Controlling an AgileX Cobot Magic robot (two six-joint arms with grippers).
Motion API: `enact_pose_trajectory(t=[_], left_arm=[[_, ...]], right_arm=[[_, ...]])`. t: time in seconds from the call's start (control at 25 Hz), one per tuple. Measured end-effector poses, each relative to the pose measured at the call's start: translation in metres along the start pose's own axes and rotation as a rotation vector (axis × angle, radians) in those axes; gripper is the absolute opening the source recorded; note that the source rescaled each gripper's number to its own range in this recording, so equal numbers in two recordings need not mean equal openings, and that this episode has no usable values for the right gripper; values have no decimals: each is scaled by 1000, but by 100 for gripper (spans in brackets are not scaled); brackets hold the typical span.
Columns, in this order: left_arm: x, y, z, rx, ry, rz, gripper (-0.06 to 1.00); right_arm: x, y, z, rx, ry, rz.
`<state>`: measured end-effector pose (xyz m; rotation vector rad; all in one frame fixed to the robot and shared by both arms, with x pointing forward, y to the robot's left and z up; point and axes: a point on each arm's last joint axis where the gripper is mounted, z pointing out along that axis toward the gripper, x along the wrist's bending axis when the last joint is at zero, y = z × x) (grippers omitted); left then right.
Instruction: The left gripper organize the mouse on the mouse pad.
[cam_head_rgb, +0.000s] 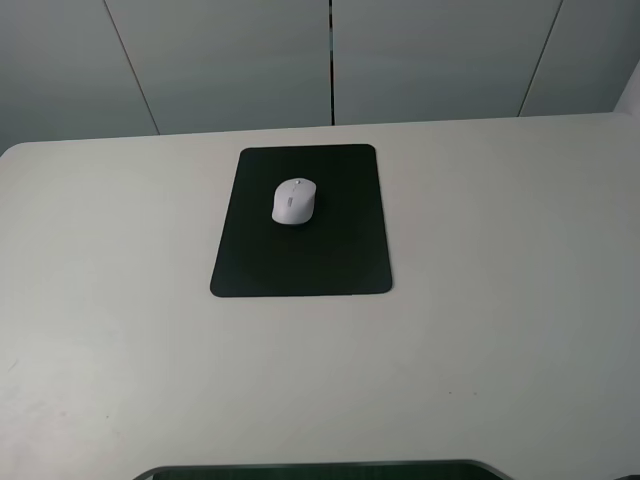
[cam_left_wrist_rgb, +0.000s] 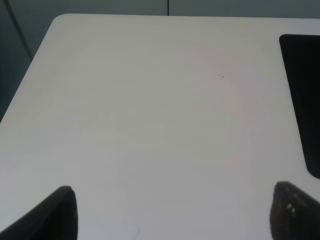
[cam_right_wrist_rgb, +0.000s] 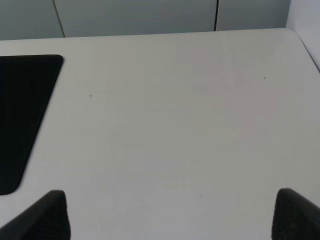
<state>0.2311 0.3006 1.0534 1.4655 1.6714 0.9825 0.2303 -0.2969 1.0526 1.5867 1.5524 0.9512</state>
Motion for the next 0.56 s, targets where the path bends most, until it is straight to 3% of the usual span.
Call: enact_pose_trajectory(t=[0.56], left_arm=[[0,0,0,0,0,0,100]], right_arm=[[0,0,0,0,0,0]])
